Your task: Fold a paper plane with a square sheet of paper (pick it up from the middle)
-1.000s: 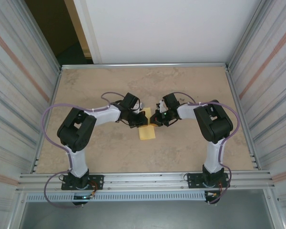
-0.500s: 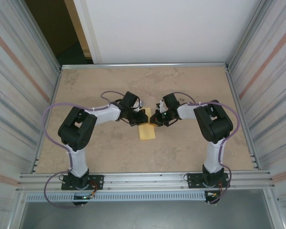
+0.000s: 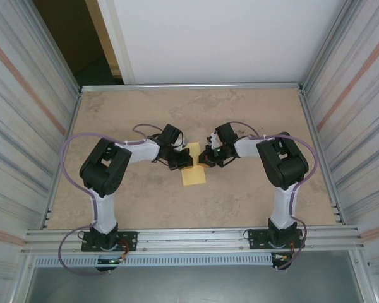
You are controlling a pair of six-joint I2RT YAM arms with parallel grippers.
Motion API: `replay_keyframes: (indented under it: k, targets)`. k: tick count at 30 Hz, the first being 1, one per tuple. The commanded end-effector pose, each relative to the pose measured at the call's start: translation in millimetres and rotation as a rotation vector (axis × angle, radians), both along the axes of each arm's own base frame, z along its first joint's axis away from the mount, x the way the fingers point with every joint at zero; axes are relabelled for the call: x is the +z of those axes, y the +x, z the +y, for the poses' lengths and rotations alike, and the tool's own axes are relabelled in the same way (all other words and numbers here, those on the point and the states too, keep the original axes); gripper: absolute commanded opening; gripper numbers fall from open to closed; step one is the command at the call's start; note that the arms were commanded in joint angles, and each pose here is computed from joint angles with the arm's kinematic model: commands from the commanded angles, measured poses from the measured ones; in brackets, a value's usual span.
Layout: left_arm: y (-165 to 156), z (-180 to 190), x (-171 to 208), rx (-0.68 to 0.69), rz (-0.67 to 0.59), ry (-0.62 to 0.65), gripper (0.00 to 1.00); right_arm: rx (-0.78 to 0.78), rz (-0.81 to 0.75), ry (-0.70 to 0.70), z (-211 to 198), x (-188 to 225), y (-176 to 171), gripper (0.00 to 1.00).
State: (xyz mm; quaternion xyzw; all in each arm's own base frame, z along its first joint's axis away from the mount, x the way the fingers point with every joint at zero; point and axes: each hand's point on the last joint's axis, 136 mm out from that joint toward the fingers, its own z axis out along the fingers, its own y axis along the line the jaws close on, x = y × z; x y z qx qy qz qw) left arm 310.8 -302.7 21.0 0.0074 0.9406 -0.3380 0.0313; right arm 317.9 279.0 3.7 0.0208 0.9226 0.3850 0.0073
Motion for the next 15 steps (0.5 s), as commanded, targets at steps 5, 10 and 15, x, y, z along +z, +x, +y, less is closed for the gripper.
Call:
replay_keyframes:
  k: [5,10,15]
  targets:
    - [-17.3,39.1,-23.7,0.03,0.065,0.069,0.06,-0.01,0.246,-0.482,-78.2,-111.8,-74.0,0.0]
    - [-29.8,61.6,-24.0,0.067,0.083,0.076,0.06,-0.006,0.251,-0.501,-82.9,-112.5,-75.6,0.0]
    - [-33.5,85.2,-13.6,0.112,0.074,0.073,0.06,-0.005,0.249,-0.508,-86.8,-111.2,-75.8,0.0]
